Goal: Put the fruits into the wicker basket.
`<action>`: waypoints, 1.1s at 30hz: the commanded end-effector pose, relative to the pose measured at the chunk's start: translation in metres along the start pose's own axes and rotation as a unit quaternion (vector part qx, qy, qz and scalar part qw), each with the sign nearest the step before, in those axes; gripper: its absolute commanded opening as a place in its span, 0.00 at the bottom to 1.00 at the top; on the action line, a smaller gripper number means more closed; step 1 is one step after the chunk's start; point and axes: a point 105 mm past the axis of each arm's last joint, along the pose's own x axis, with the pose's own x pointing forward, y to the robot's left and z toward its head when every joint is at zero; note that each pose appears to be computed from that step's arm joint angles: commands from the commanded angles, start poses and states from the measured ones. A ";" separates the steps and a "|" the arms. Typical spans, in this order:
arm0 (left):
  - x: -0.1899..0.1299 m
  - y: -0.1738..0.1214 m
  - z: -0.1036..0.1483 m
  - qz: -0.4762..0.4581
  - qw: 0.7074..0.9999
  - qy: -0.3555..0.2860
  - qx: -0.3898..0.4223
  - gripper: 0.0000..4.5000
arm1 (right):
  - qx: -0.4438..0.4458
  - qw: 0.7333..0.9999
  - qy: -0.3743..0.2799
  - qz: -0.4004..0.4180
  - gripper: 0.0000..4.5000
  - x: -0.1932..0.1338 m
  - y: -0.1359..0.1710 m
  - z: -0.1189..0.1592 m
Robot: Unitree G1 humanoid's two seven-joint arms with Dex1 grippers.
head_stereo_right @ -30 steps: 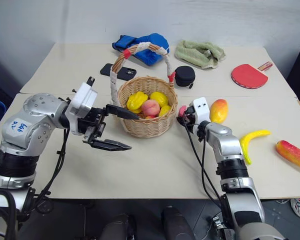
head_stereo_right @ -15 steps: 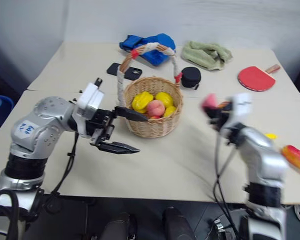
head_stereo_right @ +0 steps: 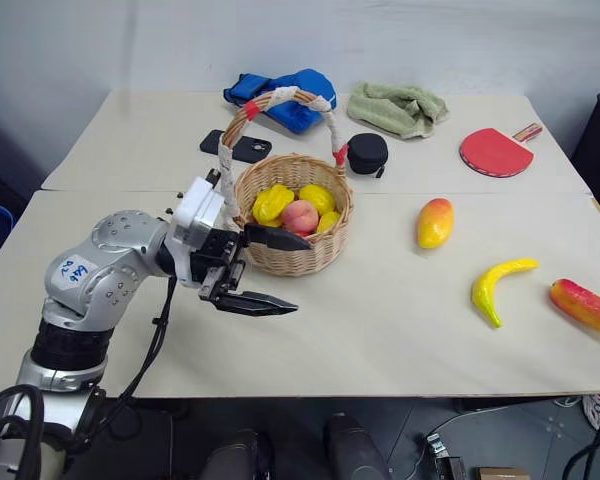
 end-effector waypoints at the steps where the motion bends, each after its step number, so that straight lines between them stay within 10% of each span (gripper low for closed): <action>1: -0.001 -0.006 0.007 -0.003 1.000 -0.005 0.011 1.00 | -0.003 1.000 0.021 -0.012 0.07 0.005 -0.008 -0.014; 9: -0.002 -0.010 0.006 0.000 1.000 0.003 0.009 1.00 | -0.014 0.997 0.069 -0.035 0.07 0.015 -0.025 -0.046; 14: -0.007 -0.003 0.006 0.010 1.000 0.009 0.015 1.00 | -0.044 0.999 0.024 0.001 0.45 0.014 -0.010 -0.022; 17: -0.011 0.001 0.007 0.016 1.000 0.013 0.021 1.00 | -0.155 0.986 -0.030 0.048 0.69 0.001 0.014 0.017; 24: -0.013 0.006 0.011 0.022 0.999 0.017 0.034 1.00 | -0.244 0.940 -0.098 0.219 0.69 -0.018 0.111 0.081; 33: -0.014 0.021 0.024 0.053 0.998 0.013 0.039 1.00 | -0.055 0.955 -0.041 0.288 0.69 0.035 0.227 0.099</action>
